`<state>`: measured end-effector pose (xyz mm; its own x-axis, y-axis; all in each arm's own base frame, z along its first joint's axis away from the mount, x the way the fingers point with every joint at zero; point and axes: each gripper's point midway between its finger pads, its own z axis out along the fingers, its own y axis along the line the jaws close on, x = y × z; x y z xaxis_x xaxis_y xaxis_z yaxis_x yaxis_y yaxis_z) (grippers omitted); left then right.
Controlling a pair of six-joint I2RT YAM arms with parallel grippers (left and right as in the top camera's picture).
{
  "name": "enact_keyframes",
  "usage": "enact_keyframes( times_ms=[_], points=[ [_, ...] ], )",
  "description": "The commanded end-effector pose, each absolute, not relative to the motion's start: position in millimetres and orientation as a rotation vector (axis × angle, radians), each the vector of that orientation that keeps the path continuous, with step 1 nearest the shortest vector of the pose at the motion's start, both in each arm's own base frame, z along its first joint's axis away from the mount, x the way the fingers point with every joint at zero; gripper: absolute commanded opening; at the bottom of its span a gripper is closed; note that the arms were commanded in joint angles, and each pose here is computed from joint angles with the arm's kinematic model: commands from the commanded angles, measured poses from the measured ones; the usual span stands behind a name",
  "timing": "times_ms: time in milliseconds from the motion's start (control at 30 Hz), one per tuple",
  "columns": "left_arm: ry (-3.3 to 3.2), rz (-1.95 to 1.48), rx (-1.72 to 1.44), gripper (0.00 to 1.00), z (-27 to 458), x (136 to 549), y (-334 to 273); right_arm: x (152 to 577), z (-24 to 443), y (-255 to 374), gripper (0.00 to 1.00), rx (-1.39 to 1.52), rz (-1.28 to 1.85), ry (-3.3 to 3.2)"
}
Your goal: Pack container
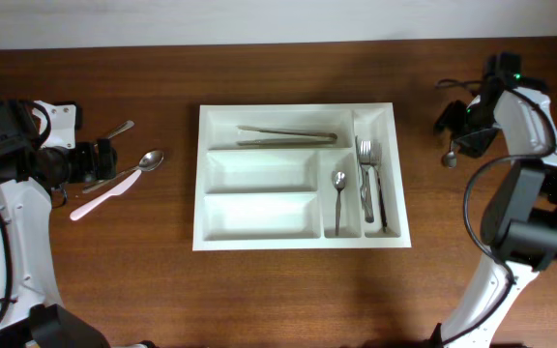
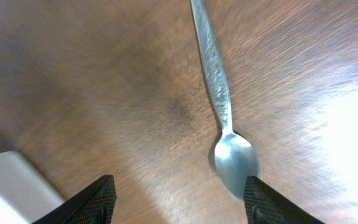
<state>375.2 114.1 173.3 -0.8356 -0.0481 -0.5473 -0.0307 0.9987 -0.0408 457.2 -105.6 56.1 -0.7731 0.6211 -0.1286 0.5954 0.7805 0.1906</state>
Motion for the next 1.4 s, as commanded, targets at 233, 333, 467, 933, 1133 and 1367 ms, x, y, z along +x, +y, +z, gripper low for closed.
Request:
enact_keyframes(
  times_ms=[233, 333, 467, 933, 1133, 1367],
  points=[
    [2.546, -0.042, -0.037, 0.99, 178.1, 379.3, 115.1, 434.4, 95.5, -129.8, 0.66, 1.099, -0.012, 2.697],
    [2.546, -0.042, -0.037, 0.99, 178.1, 379.3, 115.1, 430.5, 92.2, -136.2, 0.66, 1.098, -0.075, 2.702],
    [2.546, -0.042, -0.037, 0.99, 178.1, 379.3, 115.1, 427.3, 90.7, -143.0, 0.66, 0.981, -0.154, 2.753],
    [2.546, -0.042, -0.037, 0.99, 178.1, 379.3, 115.1, 413.7, 40.9, -112.8, 0.66, 0.873, 0.114, 2.920],
    [2.546, -0.042, -0.037, 0.99, 178.1, 379.3, 115.1, 394.4, 6.1, -118.2, 0.66, 1.038, 0.388, 2.871],
    [2.546, -0.042, -0.037, 0.99, 178.1, 379.3, 115.1, 393.6, -6.9, -110.1, 0.66, 0.938, 0.705, 2.768]
  ],
)
